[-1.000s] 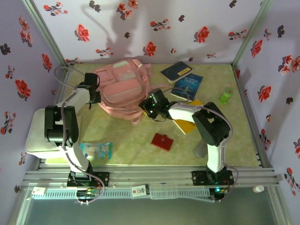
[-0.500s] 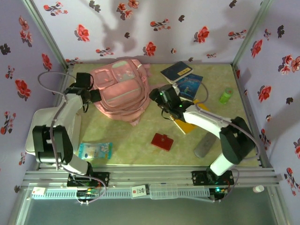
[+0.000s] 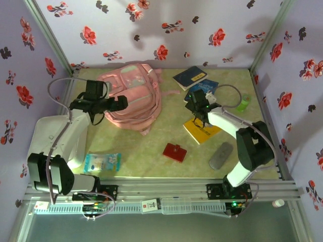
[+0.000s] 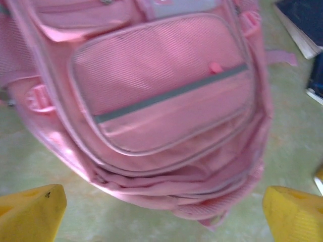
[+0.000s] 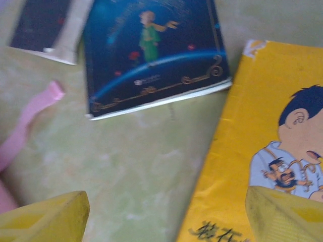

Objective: Pack books, pencil case, and school supplies into a backpack

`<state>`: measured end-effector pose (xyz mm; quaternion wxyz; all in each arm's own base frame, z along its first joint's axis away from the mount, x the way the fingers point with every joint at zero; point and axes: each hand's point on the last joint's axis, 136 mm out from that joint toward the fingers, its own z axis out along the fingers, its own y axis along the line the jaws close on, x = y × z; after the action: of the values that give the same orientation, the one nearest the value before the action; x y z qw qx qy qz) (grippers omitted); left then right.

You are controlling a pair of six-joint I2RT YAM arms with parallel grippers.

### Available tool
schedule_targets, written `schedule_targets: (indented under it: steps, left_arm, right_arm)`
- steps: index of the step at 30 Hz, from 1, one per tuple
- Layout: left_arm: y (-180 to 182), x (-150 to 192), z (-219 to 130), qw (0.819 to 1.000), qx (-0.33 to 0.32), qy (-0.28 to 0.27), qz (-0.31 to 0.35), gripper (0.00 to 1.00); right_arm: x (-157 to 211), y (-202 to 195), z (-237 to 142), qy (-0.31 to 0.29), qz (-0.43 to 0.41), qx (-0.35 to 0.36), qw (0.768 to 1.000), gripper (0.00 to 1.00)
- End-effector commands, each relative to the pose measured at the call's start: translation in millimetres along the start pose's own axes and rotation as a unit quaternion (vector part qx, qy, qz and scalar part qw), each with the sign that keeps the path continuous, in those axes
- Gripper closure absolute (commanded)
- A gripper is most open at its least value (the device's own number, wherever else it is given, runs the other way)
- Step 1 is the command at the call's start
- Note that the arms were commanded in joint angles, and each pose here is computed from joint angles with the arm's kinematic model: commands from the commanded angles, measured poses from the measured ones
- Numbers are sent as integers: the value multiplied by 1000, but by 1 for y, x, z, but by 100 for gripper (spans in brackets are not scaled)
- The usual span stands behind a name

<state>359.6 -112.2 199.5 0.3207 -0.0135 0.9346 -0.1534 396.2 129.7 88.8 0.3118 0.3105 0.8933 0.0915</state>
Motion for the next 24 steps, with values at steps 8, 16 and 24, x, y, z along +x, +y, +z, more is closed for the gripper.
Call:
schedule_targets:
  steps: [8, 16, 24]
  left_arm:
    - [-83, 15, 34, 994, 76, 44, 69, 0]
    - [-117, 18, 59, 989, 93, 66, 92, 0]
    - [-119, 15, 73, 992, 95, 55, 69, 0]
  right_arm:
    - [14, -18, 34, 58, -17, 40, 997, 19]
    - [59, -21, 37, 127, 0, 11, 992, 22]
    - [115, 10, 32, 159, -22, -49, 986, 26]
